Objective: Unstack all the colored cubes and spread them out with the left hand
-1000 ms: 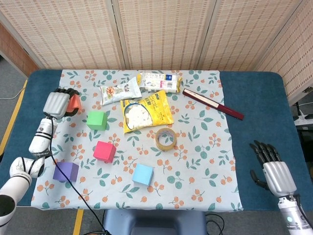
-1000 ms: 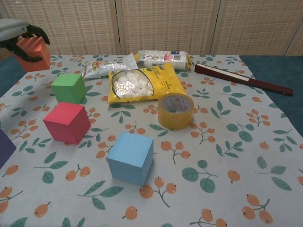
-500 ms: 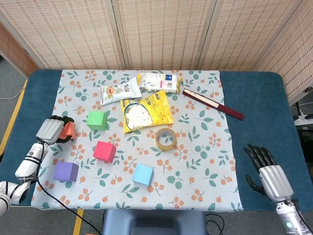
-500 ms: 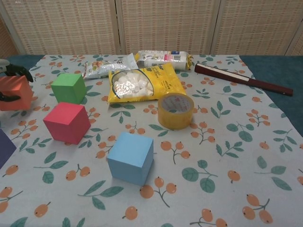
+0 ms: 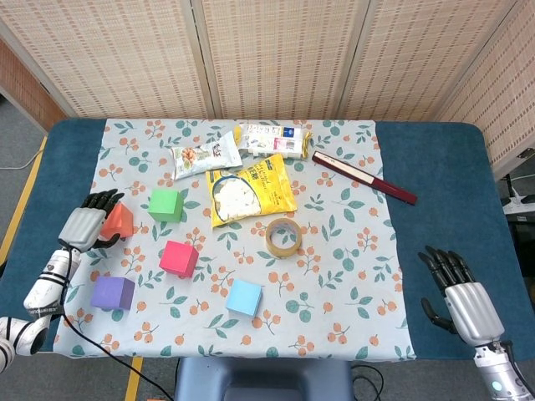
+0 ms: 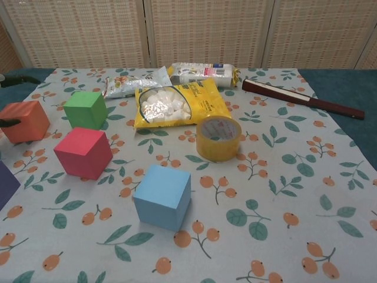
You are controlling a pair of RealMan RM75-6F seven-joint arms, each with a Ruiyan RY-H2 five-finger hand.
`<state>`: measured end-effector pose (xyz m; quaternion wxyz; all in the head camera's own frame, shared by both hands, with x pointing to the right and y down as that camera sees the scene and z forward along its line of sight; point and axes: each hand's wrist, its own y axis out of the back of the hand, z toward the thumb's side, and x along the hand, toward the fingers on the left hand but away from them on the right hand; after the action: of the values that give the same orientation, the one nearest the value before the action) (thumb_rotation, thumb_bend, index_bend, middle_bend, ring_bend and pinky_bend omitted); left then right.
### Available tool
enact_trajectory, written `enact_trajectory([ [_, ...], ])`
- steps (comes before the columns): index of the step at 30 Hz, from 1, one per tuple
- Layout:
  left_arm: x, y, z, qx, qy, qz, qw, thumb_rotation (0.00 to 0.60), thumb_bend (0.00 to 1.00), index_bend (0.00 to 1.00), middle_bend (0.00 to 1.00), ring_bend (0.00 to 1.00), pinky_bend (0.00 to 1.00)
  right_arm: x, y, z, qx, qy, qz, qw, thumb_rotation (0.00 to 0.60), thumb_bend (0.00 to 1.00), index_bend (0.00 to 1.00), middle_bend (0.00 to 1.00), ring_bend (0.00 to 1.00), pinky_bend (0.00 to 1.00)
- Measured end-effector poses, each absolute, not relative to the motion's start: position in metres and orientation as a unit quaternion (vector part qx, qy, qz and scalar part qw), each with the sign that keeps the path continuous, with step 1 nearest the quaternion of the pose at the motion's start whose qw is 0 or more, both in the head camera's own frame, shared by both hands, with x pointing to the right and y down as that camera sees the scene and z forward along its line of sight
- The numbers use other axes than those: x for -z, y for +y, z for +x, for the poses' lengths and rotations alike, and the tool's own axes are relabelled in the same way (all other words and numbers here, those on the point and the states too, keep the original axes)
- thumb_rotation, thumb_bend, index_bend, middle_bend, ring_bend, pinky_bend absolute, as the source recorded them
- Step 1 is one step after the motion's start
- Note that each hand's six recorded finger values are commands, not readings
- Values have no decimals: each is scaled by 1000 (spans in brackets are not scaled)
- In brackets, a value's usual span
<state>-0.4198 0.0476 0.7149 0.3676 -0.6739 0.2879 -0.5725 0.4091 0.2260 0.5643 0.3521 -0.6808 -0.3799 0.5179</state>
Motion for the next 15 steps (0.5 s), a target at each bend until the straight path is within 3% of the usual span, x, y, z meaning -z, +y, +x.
enact_trajectory([
  [6,-679,75,-407,505,334,-687,403,600,328,0,0,0,50,-562,226,409,-516,-384,-676,358,600,346,0,0,0,0],
  [10,-640,130,-397,447,360,-695,433,600,328,0,0,0,21,-563,227,408,-517,-383,-673,366,600,346,0,0,0,0],
  [15,-605,211,-411,472,368,-672,436,600,339,0,0,0,4,-564,227,407,-518,-382,-669,373,600,346,0,0,0,0],
])
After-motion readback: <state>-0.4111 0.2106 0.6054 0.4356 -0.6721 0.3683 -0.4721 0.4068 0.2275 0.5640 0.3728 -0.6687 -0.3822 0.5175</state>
